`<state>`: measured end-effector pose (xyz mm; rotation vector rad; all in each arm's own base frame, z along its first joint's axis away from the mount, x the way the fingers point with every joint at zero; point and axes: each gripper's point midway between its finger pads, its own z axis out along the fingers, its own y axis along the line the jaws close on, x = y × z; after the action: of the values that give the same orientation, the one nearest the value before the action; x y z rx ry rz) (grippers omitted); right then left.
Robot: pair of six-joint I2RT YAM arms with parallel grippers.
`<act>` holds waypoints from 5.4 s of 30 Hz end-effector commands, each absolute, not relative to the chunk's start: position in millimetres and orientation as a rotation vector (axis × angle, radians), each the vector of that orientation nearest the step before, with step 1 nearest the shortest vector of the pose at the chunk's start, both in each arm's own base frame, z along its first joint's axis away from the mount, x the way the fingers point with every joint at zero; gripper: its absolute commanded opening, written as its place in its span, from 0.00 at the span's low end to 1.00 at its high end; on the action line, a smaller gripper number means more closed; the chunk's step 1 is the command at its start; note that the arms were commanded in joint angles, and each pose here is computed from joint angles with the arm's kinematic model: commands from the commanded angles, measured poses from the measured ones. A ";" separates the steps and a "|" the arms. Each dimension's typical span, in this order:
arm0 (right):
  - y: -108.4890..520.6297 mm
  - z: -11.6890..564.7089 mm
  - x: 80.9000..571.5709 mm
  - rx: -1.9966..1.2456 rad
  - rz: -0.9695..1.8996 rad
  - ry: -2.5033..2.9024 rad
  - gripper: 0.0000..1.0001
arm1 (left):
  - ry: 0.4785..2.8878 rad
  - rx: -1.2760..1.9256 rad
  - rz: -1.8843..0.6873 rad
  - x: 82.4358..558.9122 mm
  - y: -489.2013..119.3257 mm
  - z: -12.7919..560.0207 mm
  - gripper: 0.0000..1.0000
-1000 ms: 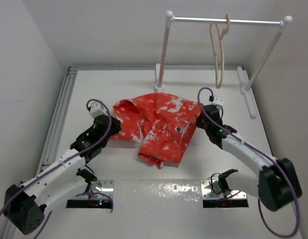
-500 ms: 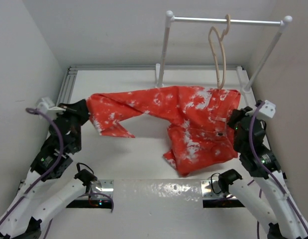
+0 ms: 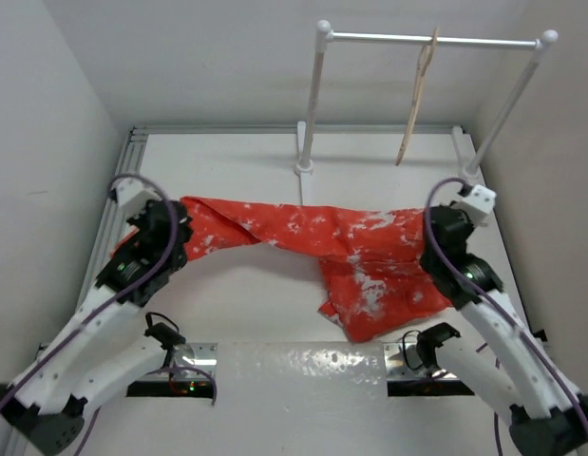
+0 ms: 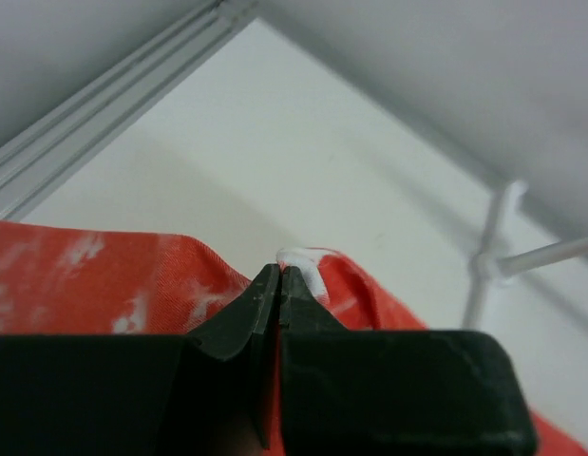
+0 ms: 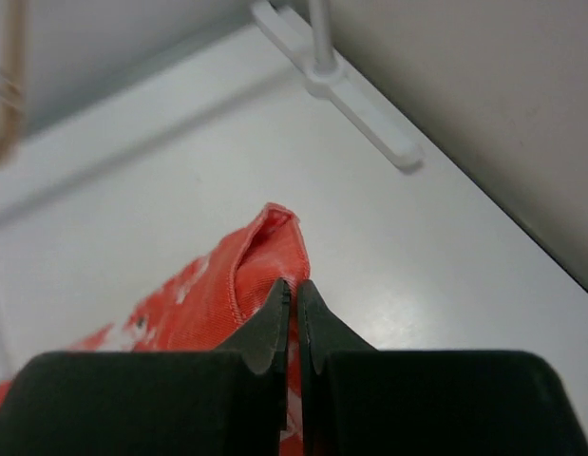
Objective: Place the trousers on the hanger
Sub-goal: Flatten out the trousers at the center of the board.
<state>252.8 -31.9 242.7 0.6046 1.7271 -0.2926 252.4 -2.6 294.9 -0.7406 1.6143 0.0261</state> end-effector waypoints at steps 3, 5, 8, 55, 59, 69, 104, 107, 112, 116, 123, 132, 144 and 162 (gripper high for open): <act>-80.2 221.9 282.8 0.836 -0.462 1.589 0.00 | 1.655 -0.761 0.117 299.8 -16.6 265.2 0.00; -101.4 207.7 292.5 0.927 -0.452 1.605 0.00 | 1.671 -0.763 0.198 328.7 -19.7 256.3 0.00; -117.1 185.2 301.3 1.021 -0.478 1.599 0.00 | 1.743 -0.779 0.290 364.7 -23.6 237.3 0.06; 111.3 143.1 284.9 0.153 0.484 2.070 0.00 | 2.197 -1.137 0.239 351.0 46.2 10.8 0.40; 111.5 139.6 285.3 0.155 0.482 2.079 0.00 | 2.151 -1.112 0.210 355.4 46.9 33.8 0.51; 112.3 139.4 284.8 0.156 0.487 2.076 0.00 | 2.116 -1.137 0.364 329.3 67.3 41.7 0.49; 110.6 135.9 284.5 0.156 0.474 2.084 0.00 | 2.258 -1.097 0.335 440.0 102.9 24.6 0.00; 111.1 135.8 284.5 0.154 0.477 2.085 0.00 | 2.181 -1.176 0.308 447.0 147.1 46.6 0.00; 111.8 135.7 284.8 0.154 0.479 2.083 0.00 | 2.120 -1.187 0.372 452.2 186.3 64.3 0.00; 110.8 132.4 285.6 0.158 0.466 2.095 0.00 | 2.067 -1.182 0.376 462.5 199.2 88.8 0.00; 105.1 128.2 287.9 0.173 0.425 2.106 0.04 | 1.992 -1.151 0.253 476.7 187.2 129.9 0.42; 94.1 127.8 288.8 0.201 0.352 2.114 0.00 | 2.097 -0.634 -0.237 456.6 -70.0 174.2 0.14; 101.3 128.4 277.1 0.166 0.410 2.136 0.00 | 2.195 -0.282 -0.294 323.8 -212.5 117.1 0.00; 124.9 122.6 270.6 0.056 0.522 2.161 0.00 | 2.158 -1.070 0.361 485.6 83.5 96.2 0.42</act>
<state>267.4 115.9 114.1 0.0988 2.1993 0.4786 506.9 50.4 112.3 -1.0279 2.0635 0.1775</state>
